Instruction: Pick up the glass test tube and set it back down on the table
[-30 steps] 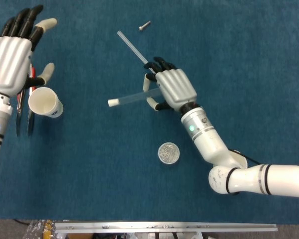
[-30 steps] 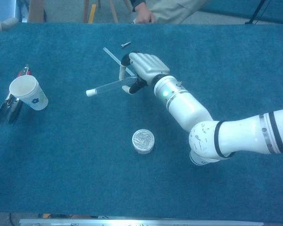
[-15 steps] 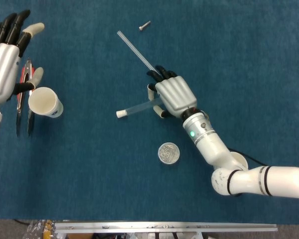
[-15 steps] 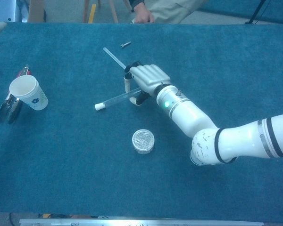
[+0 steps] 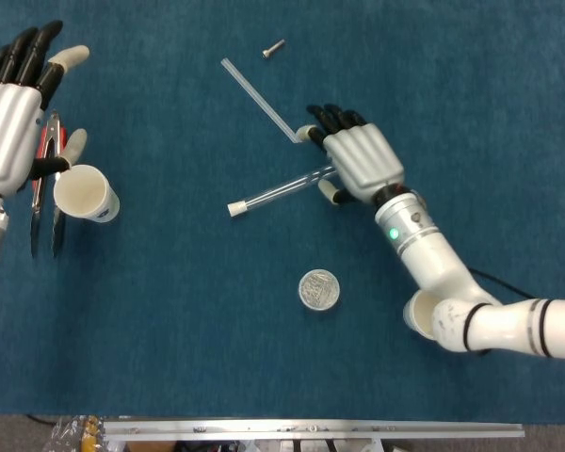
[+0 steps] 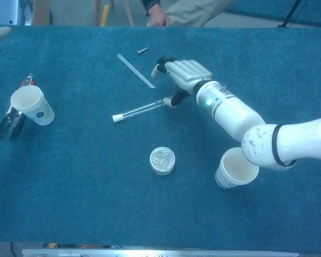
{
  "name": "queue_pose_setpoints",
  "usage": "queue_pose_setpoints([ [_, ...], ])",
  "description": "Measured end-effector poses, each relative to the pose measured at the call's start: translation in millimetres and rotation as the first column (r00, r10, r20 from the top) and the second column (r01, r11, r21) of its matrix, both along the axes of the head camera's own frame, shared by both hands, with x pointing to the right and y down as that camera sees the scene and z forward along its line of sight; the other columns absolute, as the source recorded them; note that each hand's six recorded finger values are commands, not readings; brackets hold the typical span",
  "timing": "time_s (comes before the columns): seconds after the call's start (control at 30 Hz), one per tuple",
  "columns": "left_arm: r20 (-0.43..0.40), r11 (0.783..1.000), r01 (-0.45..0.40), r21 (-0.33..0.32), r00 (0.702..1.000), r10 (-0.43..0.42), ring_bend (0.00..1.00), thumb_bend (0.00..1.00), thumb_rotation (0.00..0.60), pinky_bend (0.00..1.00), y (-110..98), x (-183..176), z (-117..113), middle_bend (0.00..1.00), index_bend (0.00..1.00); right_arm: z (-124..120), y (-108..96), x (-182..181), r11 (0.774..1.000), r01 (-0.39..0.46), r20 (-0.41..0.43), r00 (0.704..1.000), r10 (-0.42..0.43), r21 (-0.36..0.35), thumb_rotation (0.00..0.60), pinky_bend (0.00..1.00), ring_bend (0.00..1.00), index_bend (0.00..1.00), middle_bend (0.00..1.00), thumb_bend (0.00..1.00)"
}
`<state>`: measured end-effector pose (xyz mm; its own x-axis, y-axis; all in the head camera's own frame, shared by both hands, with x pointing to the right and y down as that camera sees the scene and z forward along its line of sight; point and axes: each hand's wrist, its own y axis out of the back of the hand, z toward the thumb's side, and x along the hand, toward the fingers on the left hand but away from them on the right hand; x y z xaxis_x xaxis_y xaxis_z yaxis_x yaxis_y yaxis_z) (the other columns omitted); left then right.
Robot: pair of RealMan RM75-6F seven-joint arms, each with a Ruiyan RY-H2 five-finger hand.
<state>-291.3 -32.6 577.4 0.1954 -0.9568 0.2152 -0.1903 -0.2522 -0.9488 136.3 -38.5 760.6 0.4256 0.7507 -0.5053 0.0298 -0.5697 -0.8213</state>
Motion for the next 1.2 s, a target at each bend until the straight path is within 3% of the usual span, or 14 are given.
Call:
queue_pose_setpoints([
  [0.3, 0.019, 1.0, 0.027, 0.017, 0.999, -0.027, 0.0, 0.32, 0.6, 0.06, 8, -14, -4, 0.03, 0.15, -50, -31, 58, 0.994, -0.076, 0.022, 0.997, 0.074, 0.073, 0.6, 0.14, 0.0, 0.23, 0.07, 0.29],
  [0.5, 0.129, 0.996, 0.043, 0.082, 0.99, -0.053, 0.0, 0.32, 0.6, 0.06, 16, -37, -3, 0.03, 0.15, -82, -31, 121, 0.986, -0.107, -0.022, 0.994, 0.111, 0.129, 0.6, 0.14, 0.0, 0.23, 0.07, 0.29],
  [0.83, 0.239, 0.99, 0.108, 0.092, 0.963, -0.127, 0.0, 0.32, 0.581, 0.06, 32, -81, 20, 0.04, 0.15, -119, 4, 218, 0.964, -0.166, -0.071, 0.98, 0.184, 0.206, 0.6, 0.14, 0.0, 0.23, 0.07, 0.29],
  [1.2, 0.264, 0.971, 0.207, 0.124, 0.936, -0.233, 0.0, 0.32, 0.523, 0.06, 56, -123, 31, 0.04, 0.15, -142, 51, 278, 0.938, -0.217, -0.131, 0.957, 0.259, 0.269, 0.6, 0.14, 0.0, 0.23, 0.07, 0.29],
])
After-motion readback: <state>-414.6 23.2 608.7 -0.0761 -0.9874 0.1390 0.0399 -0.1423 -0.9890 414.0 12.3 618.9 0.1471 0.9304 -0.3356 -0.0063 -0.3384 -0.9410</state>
